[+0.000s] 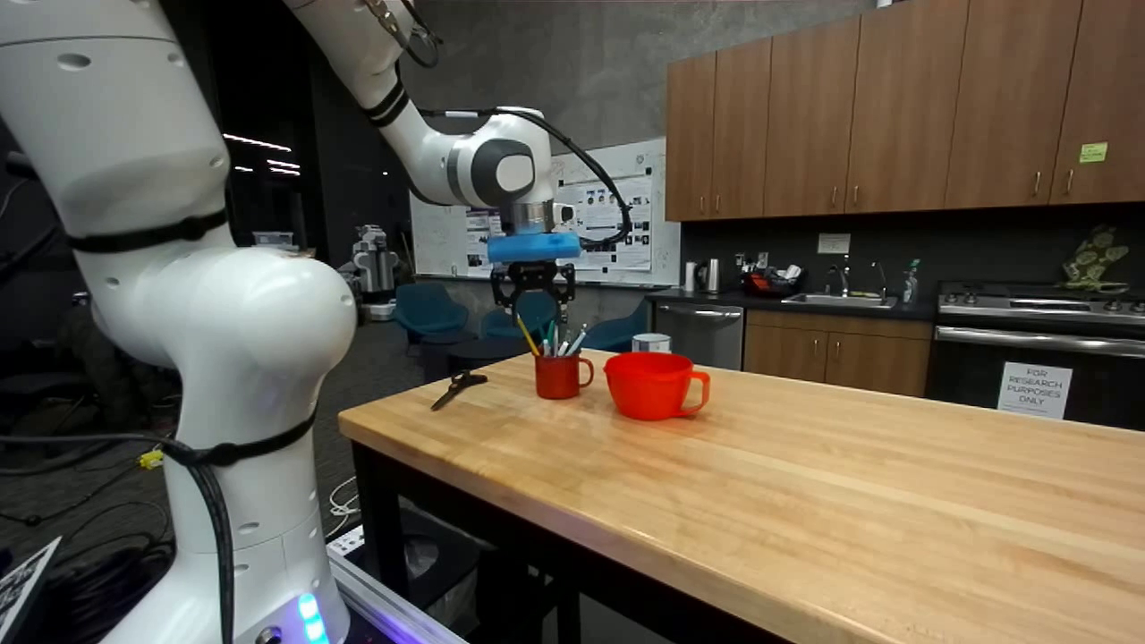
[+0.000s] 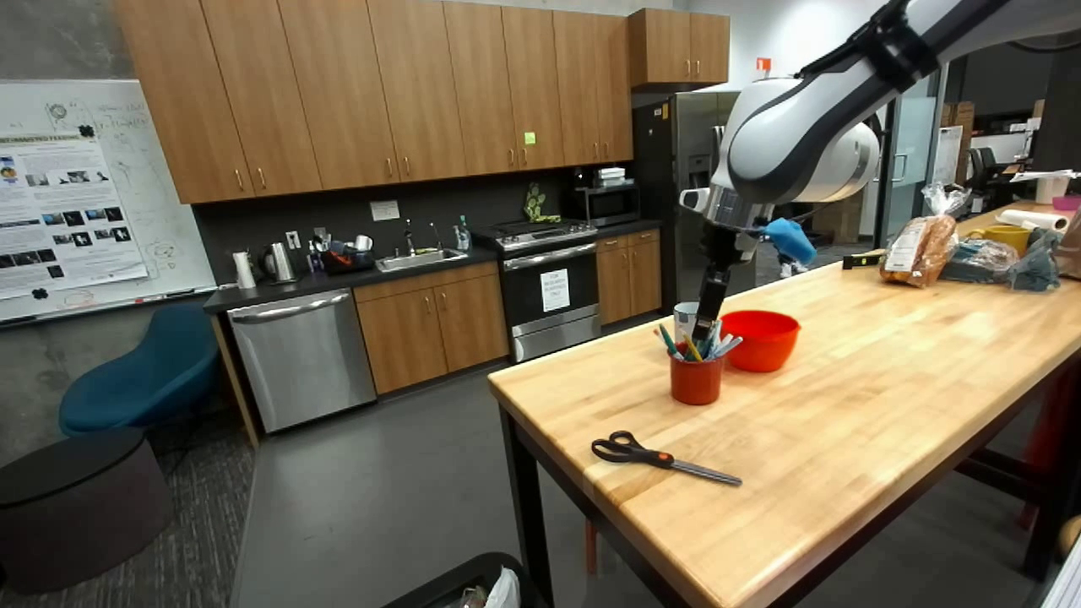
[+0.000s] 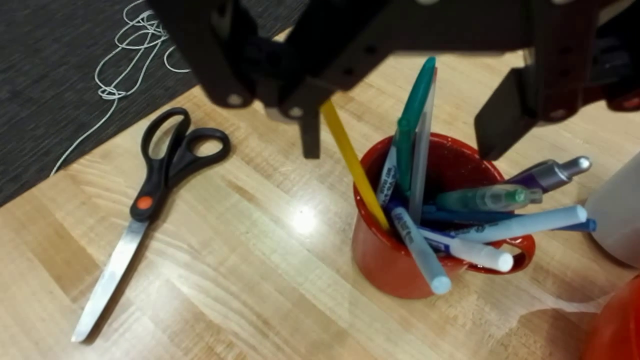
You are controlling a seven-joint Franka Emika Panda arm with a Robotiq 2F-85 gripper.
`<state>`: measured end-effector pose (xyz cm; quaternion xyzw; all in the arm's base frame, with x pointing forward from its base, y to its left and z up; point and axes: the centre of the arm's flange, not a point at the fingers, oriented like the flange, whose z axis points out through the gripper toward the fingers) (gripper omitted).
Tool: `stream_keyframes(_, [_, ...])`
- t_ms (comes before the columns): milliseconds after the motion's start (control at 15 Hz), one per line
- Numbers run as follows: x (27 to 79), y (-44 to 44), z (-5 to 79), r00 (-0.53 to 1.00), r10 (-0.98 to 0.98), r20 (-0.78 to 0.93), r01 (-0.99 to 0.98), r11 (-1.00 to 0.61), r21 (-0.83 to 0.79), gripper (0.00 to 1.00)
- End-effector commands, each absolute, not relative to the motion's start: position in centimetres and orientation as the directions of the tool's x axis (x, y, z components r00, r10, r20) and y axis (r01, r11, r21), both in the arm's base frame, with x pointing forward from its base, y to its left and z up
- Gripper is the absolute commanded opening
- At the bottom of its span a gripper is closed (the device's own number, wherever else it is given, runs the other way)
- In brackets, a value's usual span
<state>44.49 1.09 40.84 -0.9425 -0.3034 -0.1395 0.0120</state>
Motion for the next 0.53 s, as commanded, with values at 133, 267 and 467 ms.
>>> stream_keyframes(133, [45.76, 1.35, 40.66, 0.758, 0.592, 0.275, 0.596, -0.799, 0.079, 0.33])
stream_keyframes(267, [45.81, 1.3, 40.77, 0.758, 0.592, 0.275, 0.595, -0.8, 0.083, 0.17])
stream_keyframes(467, [45.73, 1.19, 41.19, 0.758, 0.591, 0.277, 0.592, -0.801, 0.091, 0.0])
